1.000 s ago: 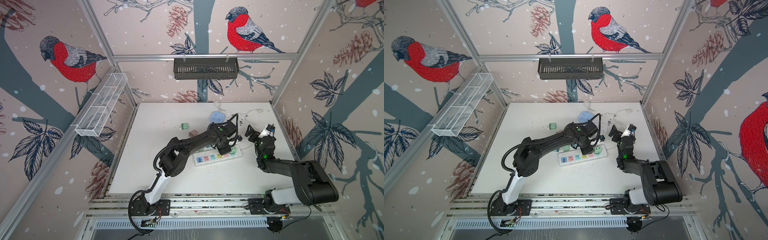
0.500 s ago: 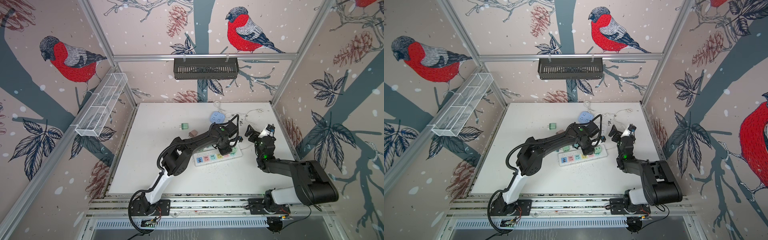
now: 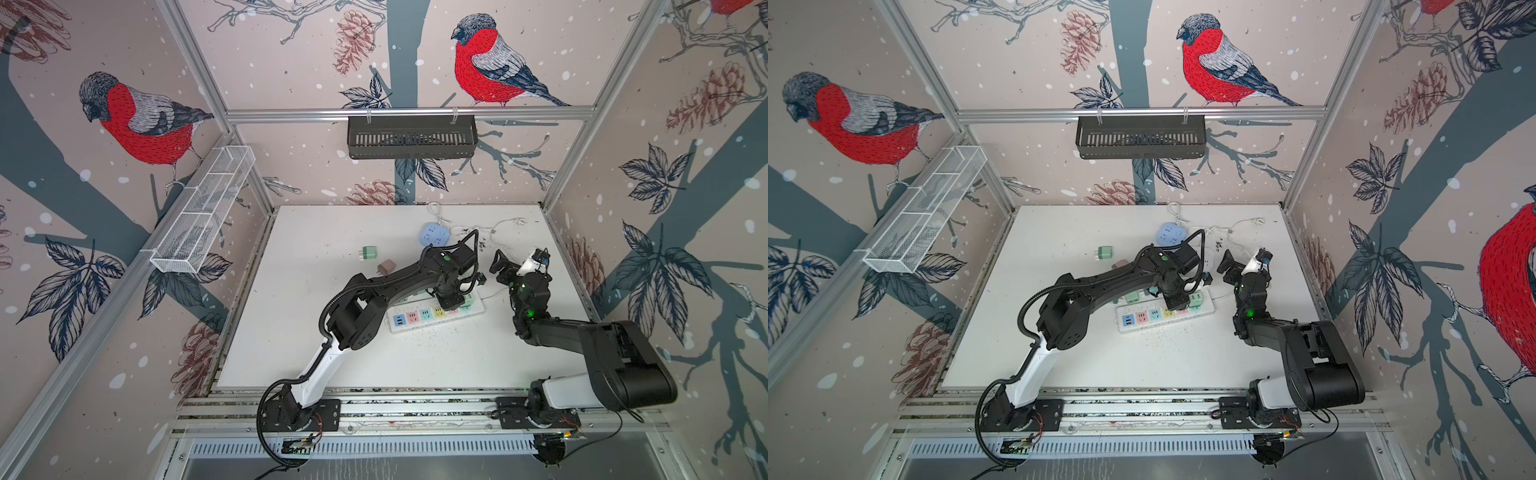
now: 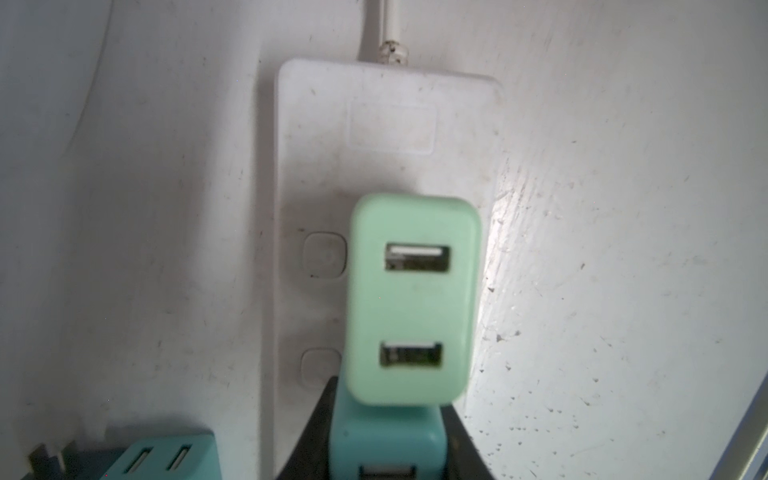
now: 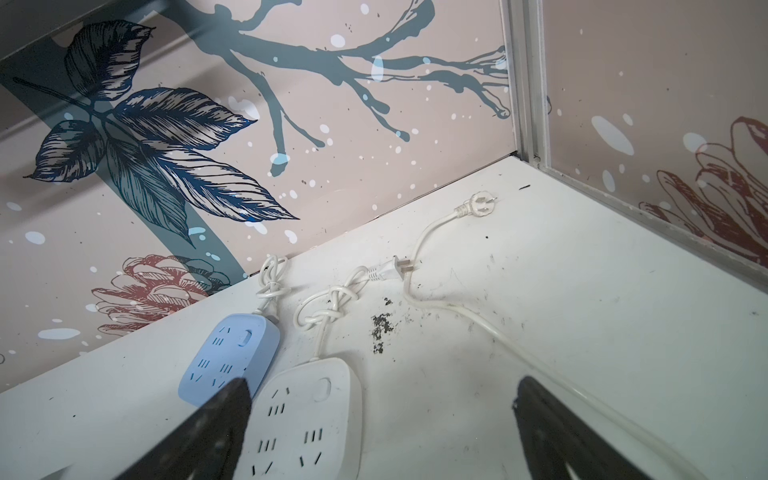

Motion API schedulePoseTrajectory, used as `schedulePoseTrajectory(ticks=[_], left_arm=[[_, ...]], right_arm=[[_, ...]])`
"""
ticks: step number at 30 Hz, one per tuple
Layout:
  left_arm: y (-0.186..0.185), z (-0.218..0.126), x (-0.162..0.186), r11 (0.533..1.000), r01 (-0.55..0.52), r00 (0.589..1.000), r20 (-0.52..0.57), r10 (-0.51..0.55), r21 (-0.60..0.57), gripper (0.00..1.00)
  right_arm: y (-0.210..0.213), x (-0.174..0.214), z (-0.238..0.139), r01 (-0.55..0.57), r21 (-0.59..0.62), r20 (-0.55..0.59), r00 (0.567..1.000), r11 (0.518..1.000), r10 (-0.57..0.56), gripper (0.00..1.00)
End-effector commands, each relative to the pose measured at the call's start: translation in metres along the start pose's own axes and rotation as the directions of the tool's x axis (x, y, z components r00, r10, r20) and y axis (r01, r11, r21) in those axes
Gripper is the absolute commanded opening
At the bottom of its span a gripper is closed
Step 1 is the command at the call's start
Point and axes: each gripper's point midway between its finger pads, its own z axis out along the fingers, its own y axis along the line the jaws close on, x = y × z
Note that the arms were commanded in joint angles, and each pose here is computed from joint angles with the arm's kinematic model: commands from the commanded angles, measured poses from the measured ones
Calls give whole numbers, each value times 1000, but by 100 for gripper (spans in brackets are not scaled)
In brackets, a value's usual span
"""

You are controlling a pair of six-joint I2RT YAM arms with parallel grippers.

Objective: Insert the plug
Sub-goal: 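Lower and press the teal adapter into the power strip socket with the left gripper, then open and raise the left gripper while the right gripper moves toward the table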

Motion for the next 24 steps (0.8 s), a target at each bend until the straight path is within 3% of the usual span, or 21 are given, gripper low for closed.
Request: schedulePoseTrajectory(ticks=[1,5,7,11,12,19,21,24], left_arm=[[3,16,8,1000,-14,999,-29,14,-4,14],[7,-4,-6,999,-25,998,49,27,-41,42],[8,-16,-15,998,-33,995,91,39,-59,61],[15,-51,-34,995,-17,975,217,38,-100,79],[14,-62,-39,995,-14,966,256,39,-97,95],[17,-126,-47,983,32,894,446,52,-180,97],[27,-153,-44,969,102,847,530,34,-224,97],[54,-207,-26,911,283,715,699,9,-300,97]], right_arm=[[3,-8,0,-8,-8,33,999,1000,9,99],[3,-8,-1,-9,-7,34,999,1000,9,100],[3,-8,-1,-8,-8,34,999,1000,8,99],[2,-8,-1,-8,-7,34,999,1000,8,100],[2,-9,-2,-10,-7,36,999,1000,10,100],[4,-8,0,-4,-10,32,999,1000,5,99],[5,-7,0,2,-12,29,1000,1000,-2,100],[8,-7,0,13,-16,29,999,1000,-13,100]])
